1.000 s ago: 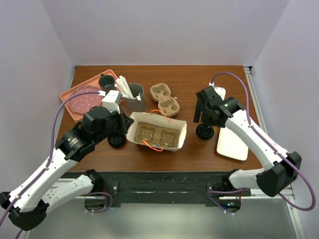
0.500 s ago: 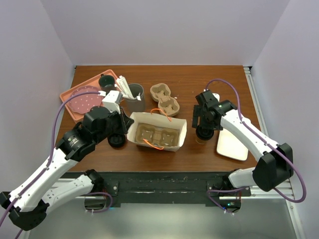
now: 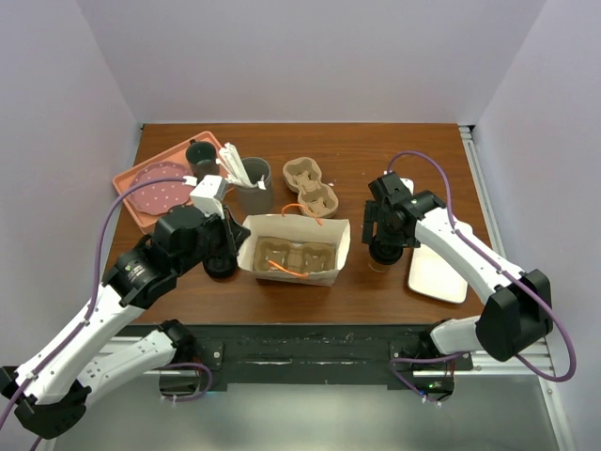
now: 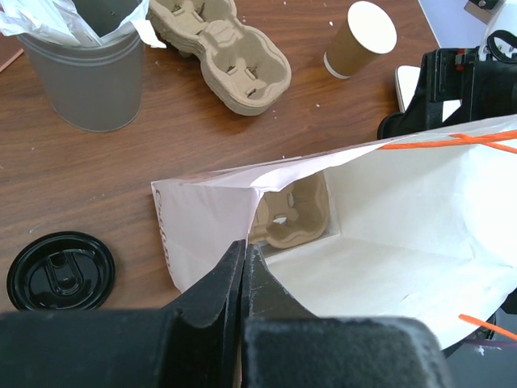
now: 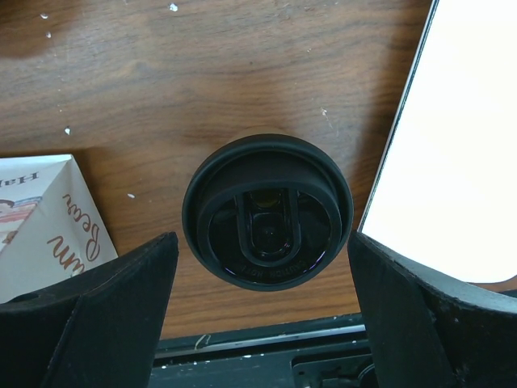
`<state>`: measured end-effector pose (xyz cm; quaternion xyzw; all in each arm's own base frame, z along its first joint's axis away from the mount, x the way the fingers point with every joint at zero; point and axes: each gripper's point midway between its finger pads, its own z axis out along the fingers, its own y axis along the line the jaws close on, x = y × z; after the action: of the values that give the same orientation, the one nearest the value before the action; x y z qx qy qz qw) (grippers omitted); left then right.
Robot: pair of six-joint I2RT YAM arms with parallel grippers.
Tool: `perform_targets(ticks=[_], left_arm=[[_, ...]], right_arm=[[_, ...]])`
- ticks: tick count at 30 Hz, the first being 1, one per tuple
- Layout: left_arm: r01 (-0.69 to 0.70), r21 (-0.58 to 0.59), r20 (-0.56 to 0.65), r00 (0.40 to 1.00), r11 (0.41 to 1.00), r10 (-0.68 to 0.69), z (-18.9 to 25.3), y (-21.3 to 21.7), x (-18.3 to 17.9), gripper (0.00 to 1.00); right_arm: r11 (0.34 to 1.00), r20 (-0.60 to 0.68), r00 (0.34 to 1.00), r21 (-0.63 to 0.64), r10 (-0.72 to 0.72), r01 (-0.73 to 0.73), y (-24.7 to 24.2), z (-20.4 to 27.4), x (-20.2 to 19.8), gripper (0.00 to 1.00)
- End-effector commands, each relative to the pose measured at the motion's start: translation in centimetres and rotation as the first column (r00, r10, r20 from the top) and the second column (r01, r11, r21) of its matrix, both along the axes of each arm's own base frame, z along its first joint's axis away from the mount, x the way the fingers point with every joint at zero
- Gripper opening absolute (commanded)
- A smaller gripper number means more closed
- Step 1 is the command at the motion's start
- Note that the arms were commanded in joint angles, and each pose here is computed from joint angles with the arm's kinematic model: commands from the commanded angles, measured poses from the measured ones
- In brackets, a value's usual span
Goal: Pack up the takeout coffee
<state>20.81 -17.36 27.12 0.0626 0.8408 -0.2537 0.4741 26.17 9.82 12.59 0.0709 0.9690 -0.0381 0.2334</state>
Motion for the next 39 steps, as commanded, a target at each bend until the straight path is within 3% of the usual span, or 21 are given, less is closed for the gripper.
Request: perform_targets(ticks=[1,18,20,31,39], left_arm=[[0.007,-0.025,0.02,1.0,1.0,-0.007,0.8,-0.2,0.1,0.0],[0.01,-0.024,0.007,1.0,1.0,-0.01,0.7,-0.1,-0.2,0.0],[0.007,-0.023,0.001,1.0,1.0,-0.007,0.6,0.0,-0.3,0.09],[-0.087,0.034,-0.031,0.996,0.996,0.088,0.2,1.8,-0.1,0.35],[-0.141,0.094,-0.067,0.987,0.986,0.147,-0.8,2.3,0.8,0.47]], right_arm=[[1.0,0.023,1.0,-0.018,-0.016,0.016,-0.6,-0.2,0.1,0.88],[1.0,0.013,1.0,-0.005,-0.014,0.014,-0.6,-1.2,-0.4,0.72],[1.0,0.013,1.0,-0.004,-0.011,0.011,-0.6,-1.4,-0.6,0.69],[0.999,0.071,0.997,-0.029,0.028,-0.026,-1.2,1.8,-0.2,0.5],[0.997,0.101,0.992,-0.037,0.078,-0.075,-1.4,5.1,-0.5,0.46]])
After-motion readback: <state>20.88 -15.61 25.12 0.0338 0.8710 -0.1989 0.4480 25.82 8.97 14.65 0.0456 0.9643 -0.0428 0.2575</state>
